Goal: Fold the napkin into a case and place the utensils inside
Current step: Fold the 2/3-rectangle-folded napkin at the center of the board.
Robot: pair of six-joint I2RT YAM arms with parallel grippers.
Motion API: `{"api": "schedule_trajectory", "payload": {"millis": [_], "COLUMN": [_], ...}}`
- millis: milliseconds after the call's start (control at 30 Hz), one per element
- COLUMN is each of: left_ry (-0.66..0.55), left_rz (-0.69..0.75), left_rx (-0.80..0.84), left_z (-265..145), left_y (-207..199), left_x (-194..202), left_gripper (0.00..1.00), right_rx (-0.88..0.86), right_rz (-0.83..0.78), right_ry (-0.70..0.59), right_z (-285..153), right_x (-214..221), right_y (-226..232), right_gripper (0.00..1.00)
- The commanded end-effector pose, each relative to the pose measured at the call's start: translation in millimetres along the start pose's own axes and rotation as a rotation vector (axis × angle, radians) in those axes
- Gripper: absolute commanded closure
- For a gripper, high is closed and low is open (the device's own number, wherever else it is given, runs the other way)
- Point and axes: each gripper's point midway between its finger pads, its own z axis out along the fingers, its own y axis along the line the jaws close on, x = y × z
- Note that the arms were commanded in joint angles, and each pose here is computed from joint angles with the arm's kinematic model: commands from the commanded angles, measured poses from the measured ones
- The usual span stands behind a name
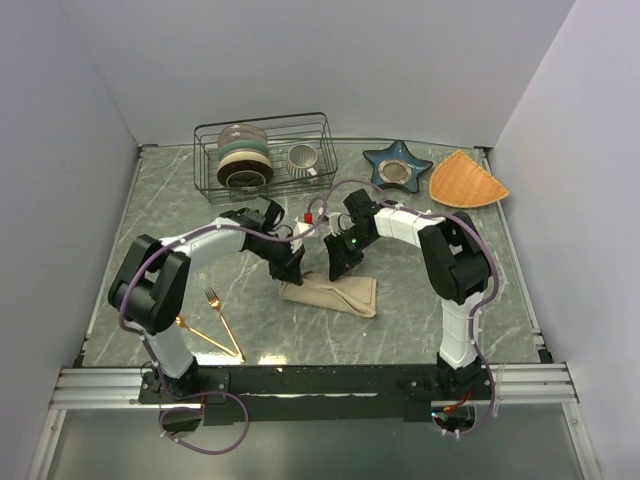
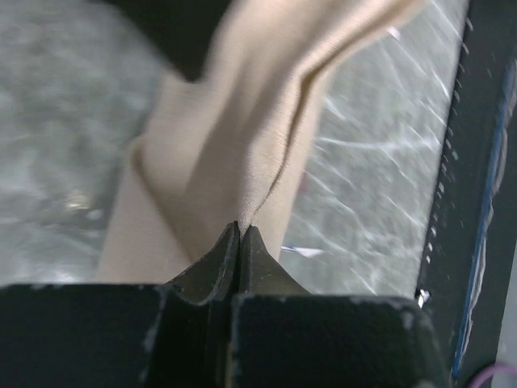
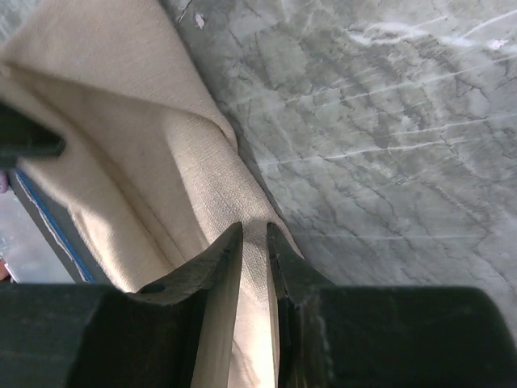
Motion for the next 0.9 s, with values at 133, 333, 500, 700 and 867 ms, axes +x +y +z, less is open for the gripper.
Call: {"api": "schedule_trajectory", "payload": {"millis": [133, 333, 500, 700, 867], "left_ry": [-0.077, -0.048, -0.012, 0.009, 0.027], "left_rz": [-0.084, -0.182, -0.227, -0.270, -0.298], "left_rx": [-0.023, -0.054, -0.050, -0.037, -0.033], "left_z": [5.5, 9.0, 12.6, 15.5, 17.6], "left_y": [38.4, 56.9, 60.2, 64.0, 67.0], "left_x": [-13.9, -2.7, 9.4, 14.0, 18.0], "left_gripper": [0.99, 0.99, 0.99, 0.99, 0.99], "right_rx": [0.033, 0.037, 0.029, -0.026, -0.072], "right_rz": [-0.008, 0.004, -0.001, -0.001, 0.023], "right_ry": [0.029, 0.008, -0.053, -0.089, -0.093], "right_z": [2.3, -18.3, -62.6, -87.7, -90.8], "right_x": [9.3, 2.5, -1.7, 16.1, 29.4], "right_y": [-3.1, -1.1, 14.7, 36.4, 54.8], "right_gripper": [0.75, 0.65, 0.49, 0.35, 0.36]}}
